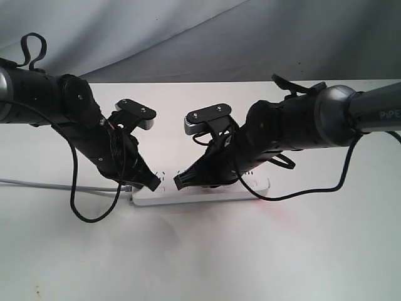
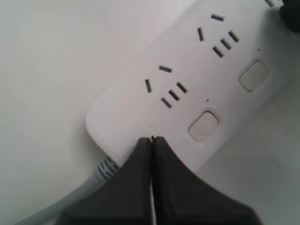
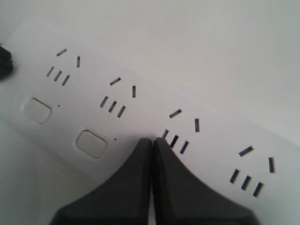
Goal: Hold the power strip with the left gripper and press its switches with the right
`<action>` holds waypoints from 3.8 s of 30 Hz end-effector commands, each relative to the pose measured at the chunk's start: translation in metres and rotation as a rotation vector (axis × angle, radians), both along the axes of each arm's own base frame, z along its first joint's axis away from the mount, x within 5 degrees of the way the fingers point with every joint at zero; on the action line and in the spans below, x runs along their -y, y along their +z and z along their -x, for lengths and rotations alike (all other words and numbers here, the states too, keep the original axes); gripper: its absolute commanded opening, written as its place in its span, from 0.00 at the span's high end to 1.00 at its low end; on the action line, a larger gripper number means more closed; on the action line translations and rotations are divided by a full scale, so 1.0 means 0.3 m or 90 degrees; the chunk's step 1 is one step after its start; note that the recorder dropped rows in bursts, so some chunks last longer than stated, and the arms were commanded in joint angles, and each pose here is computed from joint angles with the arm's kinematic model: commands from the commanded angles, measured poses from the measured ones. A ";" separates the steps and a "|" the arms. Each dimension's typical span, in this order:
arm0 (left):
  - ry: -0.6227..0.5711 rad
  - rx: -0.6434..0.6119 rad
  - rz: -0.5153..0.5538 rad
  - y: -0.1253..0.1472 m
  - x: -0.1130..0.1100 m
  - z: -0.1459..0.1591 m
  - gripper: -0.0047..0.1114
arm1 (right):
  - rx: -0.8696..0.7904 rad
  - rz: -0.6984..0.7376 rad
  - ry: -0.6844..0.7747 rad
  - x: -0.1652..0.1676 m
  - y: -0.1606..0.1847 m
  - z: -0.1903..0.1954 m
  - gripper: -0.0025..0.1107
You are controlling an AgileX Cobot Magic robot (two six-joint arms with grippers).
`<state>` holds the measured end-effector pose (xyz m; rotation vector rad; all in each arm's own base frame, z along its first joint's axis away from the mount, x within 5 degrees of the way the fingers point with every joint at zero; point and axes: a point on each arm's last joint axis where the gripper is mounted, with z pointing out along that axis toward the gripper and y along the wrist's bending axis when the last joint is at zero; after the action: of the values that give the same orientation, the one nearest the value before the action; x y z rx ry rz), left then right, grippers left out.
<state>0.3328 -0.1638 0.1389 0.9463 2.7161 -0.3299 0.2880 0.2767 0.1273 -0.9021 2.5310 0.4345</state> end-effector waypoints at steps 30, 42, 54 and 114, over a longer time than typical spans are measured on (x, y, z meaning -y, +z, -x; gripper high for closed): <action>0.007 0.000 0.006 0.002 0.009 -0.001 0.96 | -0.017 0.024 0.019 0.008 0.004 0.031 0.98; 0.007 0.000 0.006 0.002 0.009 -0.001 0.96 | -0.022 0.028 0.022 0.009 0.003 0.033 0.98; 0.006 -0.003 0.006 0.002 0.008 0.000 0.96 | -0.076 0.066 0.023 0.015 -0.093 0.045 0.98; 0.174 0.356 0.308 0.523 -0.302 0.707 0.96 | 0.242 -0.304 -0.277 0.924 0.569 0.916 0.98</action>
<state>0.1365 -0.0803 0.2974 0.4782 2.1185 -0.5160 0.0265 0.0127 0.3022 -0.2451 2.0932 0.6126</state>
